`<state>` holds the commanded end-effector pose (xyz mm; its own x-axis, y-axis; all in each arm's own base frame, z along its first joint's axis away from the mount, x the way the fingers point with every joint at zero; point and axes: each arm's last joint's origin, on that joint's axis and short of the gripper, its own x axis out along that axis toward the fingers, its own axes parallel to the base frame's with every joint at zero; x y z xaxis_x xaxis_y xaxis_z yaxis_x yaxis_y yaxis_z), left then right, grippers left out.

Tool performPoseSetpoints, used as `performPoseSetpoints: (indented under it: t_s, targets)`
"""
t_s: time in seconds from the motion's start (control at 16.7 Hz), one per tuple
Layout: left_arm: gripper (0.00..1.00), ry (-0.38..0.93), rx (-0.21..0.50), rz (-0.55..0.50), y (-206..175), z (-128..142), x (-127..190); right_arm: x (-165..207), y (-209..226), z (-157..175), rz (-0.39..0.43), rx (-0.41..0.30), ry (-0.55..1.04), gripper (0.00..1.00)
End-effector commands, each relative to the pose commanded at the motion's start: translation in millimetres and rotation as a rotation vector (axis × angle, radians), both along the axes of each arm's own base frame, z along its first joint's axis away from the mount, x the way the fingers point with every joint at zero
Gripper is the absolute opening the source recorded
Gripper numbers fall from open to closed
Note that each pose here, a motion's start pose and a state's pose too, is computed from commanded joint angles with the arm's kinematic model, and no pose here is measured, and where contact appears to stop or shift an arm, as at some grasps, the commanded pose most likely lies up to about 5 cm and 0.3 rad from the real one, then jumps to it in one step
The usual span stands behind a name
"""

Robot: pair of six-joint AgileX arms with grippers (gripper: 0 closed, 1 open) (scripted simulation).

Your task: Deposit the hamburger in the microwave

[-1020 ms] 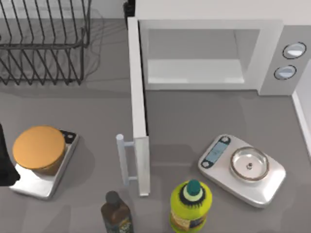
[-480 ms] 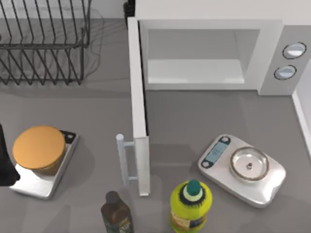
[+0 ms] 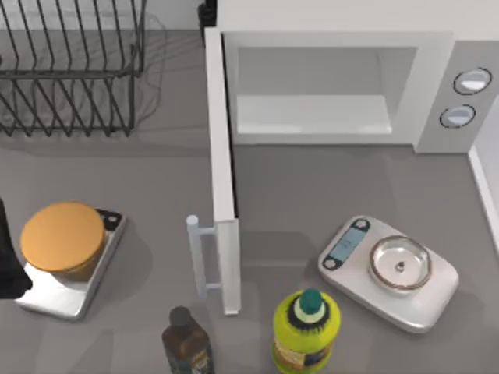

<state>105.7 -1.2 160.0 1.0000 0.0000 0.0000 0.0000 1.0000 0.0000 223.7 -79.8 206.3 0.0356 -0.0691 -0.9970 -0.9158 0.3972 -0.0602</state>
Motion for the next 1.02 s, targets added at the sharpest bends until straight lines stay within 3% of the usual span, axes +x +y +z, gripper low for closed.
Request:
performPoseSetpoints:
  t_s: [0.36, 0.54, 0.72, 1.02]
  targets:
    - [1.0, 0.0, 0.0, 0.0, 0, 0, 0, 87, 43, -32, -0.172, -0.133, -0.261, 0.0]
    - [1.0, 0.0, 0.0, 0.0, 0, 0, 0, 129, 91, -52, -0.304, -0.121, -0.478, 0.0]
    - [1.0, 0.0, 0.0, 0.0, 0, 0, 0, 159, 153, -73, -0.494, 0.01, -0.731, 0.0]
    - [1.0, 0.0, 0.0, 0.0, 0, 0, 0, 166, 259, -101, -0.803, 0.436, -1.029, 0.0]
